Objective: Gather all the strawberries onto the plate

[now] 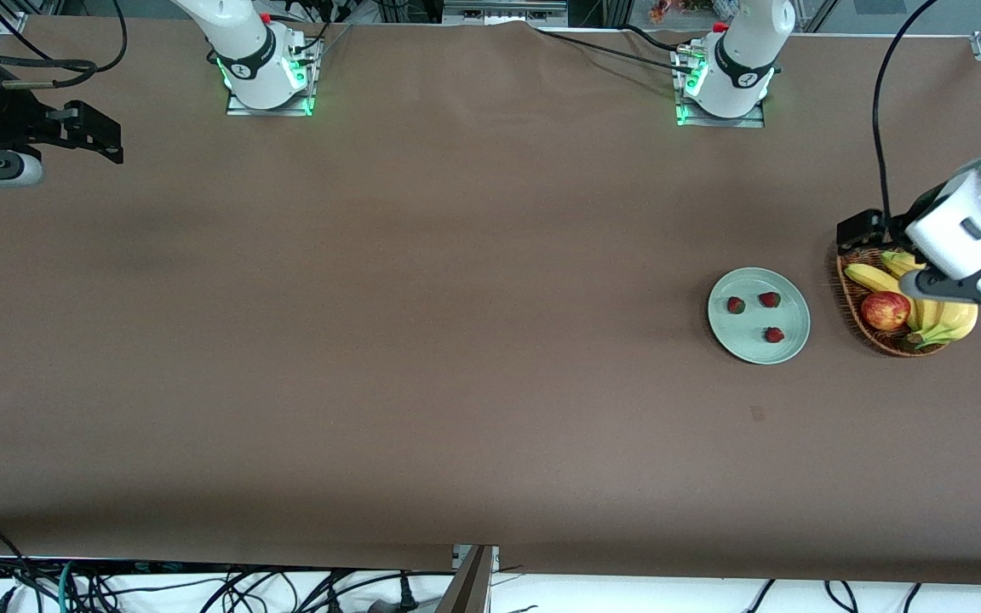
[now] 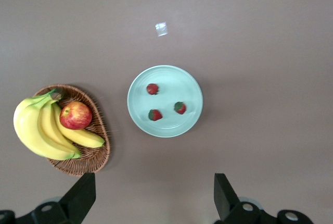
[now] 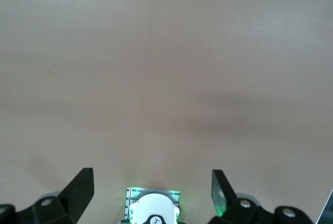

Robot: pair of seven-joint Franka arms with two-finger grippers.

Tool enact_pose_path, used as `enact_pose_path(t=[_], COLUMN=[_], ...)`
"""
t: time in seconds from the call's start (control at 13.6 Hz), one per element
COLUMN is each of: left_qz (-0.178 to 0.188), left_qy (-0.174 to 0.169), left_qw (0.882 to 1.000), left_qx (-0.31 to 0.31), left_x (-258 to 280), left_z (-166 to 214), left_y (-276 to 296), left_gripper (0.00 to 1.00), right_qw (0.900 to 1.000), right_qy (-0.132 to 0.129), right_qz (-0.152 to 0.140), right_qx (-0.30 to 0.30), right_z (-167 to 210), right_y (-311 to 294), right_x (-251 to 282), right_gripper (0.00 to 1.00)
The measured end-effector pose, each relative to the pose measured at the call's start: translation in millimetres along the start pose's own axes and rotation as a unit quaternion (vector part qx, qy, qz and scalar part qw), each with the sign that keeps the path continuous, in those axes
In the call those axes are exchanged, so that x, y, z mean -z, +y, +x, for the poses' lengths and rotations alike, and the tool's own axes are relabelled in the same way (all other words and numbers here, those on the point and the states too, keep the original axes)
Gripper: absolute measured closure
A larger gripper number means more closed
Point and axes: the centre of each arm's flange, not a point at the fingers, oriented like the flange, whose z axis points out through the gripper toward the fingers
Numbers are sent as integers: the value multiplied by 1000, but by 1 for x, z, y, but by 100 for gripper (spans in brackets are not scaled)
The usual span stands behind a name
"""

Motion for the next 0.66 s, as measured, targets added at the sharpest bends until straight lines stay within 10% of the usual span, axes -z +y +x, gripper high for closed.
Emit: enact_pose_path(t=[0.3, 0.66], left_qz=[-4, -6], left_qy=[66, 50], left_qw=[998, 999], left_qx=[23, 19], left_x=[5, -3], left_z=[-41, -67], left_y=[-14, -7], left_gripper=[0, 0], right_qw=[1000, 1000], right_qy=[0, 0], right_qz=[0, 0], right_qx=[0, 0], right_z=[0, 0], right_y=[0, 0], right_x=[0, 0], right_gripper=[0, 0])
